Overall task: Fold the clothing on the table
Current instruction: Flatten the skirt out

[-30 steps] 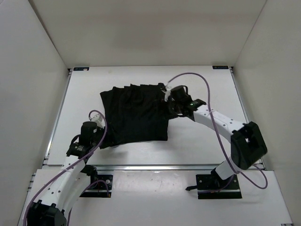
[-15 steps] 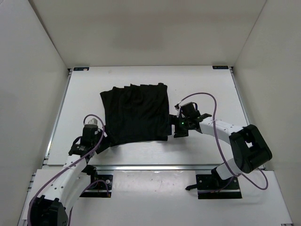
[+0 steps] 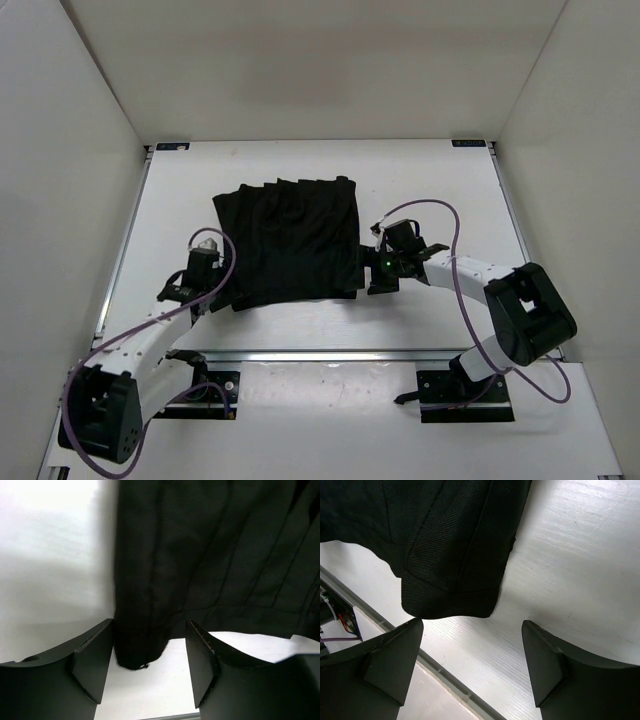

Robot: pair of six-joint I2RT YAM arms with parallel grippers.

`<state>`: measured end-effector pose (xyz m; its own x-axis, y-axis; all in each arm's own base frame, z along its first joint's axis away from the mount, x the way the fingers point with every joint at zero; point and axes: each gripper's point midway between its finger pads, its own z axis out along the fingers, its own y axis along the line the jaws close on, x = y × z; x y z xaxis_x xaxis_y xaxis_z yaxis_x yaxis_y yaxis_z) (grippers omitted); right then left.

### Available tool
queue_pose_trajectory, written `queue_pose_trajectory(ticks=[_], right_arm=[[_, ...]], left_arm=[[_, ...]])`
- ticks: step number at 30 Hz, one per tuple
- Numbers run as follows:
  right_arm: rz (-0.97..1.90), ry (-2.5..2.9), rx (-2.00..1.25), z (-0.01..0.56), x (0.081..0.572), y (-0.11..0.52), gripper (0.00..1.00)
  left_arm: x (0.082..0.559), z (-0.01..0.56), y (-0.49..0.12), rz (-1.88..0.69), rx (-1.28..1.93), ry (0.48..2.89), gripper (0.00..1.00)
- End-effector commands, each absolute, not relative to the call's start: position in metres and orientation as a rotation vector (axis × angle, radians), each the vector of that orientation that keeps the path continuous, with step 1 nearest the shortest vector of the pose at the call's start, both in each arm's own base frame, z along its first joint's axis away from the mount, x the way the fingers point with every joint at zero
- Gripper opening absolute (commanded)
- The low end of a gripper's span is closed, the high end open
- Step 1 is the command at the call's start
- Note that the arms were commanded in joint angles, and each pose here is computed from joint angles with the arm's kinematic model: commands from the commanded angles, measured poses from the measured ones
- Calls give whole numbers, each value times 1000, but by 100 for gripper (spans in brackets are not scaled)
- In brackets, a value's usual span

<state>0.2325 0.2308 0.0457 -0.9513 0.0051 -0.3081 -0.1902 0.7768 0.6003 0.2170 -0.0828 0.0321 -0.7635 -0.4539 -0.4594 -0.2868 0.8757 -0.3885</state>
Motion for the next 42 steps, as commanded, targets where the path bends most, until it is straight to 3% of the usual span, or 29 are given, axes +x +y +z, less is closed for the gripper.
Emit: queue_pose_trajectory(ticks=[1, 4, 6, 7, 8, 12, 15, 18, 21, 29, 34, 39, 42], right_arm=[[955, 2665, -159, 43, 235, 231, 77], [961, 2674, -140, 36, 232, 225, 78], [1012, 2666, -135, 38, 227, 227, 78], [1016, 2671, -112, 33, 227, 223, 78], [1050, 2644, -107, 38, 229, 224, 78], [1200, 2550, -62, 52, 226, 220, 79], [1343, 2461, 0, 63, 226, 218, 79], [1436, 2410, 34, 66, 222, 216, 80], [1521, 2362, 12, 76, 221, 227, 80], [1685, 2362, 89, 73, 230, 267, 79], [1718, 2407, 46, 65, 231, 309, 77], [1575, 2508, 58, 41, 239, 349, 73], [1445, 2603, 201, 18, 245, 357, 63]], left_arm=[[239, 50, -93, -382, -385, 2457, 68], [245, 50, -105, -387, -291, 2492, 62], [246, 50, -116, -403, -212, 2524, 27], [249, 52, -120, -408, -173, 2533, 3], [254, 56, -123, -419, -164, 2534, 0], [276, 99, -140, -491, -98, 2442, 0], [307, 167, -158, -632, -80, 2321, 0], [346, 282, -185, -776, -23, 2112, 0], [350, 328, -178, -815, -93, 2002, 0], [322, 220, -144, -888, -332, 2100, 0], [319, 201, -127, -802, -377, 2114, 0], [314, 194, -112, -730, -405, 2112, 0], [310, 194, -106, -716, -416, 2091, 0]])
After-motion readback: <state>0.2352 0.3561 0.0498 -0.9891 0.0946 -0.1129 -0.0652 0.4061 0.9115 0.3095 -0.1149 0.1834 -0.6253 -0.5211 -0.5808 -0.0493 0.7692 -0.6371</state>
